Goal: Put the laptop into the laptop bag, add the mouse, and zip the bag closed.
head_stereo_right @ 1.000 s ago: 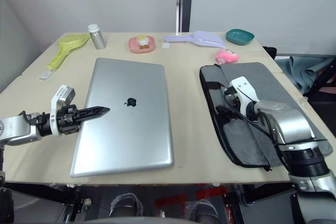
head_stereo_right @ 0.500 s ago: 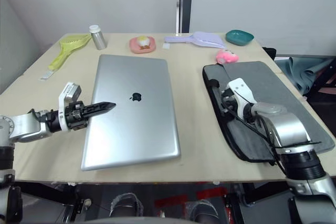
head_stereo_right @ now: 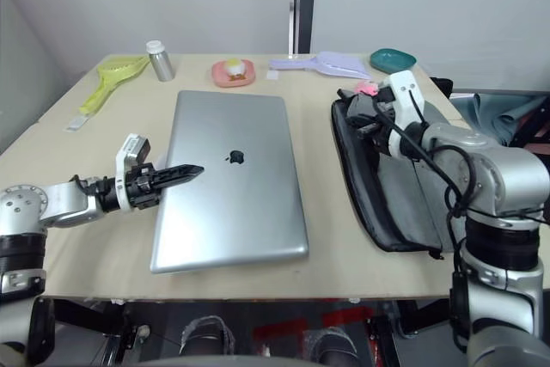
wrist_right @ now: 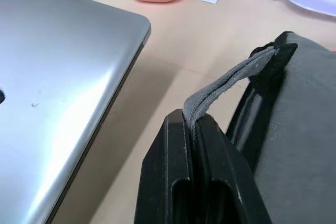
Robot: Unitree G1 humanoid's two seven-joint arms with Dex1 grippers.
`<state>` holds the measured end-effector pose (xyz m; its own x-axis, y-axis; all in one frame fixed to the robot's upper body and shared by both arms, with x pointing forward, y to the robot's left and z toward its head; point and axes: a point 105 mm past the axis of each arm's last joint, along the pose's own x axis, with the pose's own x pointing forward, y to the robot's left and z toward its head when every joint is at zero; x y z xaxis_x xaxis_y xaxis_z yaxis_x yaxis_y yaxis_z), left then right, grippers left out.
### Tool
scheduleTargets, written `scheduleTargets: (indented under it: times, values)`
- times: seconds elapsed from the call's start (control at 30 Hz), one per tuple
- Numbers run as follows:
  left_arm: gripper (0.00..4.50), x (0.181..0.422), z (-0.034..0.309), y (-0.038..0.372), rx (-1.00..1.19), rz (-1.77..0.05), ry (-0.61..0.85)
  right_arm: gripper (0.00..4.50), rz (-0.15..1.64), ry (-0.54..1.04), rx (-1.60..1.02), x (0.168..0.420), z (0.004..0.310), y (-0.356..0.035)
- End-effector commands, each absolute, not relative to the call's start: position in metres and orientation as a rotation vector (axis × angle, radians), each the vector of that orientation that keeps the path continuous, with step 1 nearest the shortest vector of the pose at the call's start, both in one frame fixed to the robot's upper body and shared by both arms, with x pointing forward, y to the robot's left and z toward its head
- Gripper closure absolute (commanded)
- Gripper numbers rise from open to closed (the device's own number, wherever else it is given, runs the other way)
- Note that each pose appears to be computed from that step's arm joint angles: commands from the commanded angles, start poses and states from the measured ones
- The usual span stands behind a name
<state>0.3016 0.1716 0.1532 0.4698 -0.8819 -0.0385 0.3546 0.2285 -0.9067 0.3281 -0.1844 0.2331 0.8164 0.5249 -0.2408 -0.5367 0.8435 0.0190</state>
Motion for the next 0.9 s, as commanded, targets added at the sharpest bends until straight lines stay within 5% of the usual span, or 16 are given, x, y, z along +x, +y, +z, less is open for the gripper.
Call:
scheduleTargets:
  times: [0.03, 0.9]
  values:
    - [4.19, 0.306, 0.184, 0.163, -1.038, -1.053, 0.526, 4.47, 0.569, 0.131, -0.068, 0.326, 0.266, -0.189]
    - [4.19, 0.317, 0.162, 0.101, -1.278, -1.067, 0.692, 4.47, 0.727, 0.090, -0.093, 0.312, 0.267, -0.143]
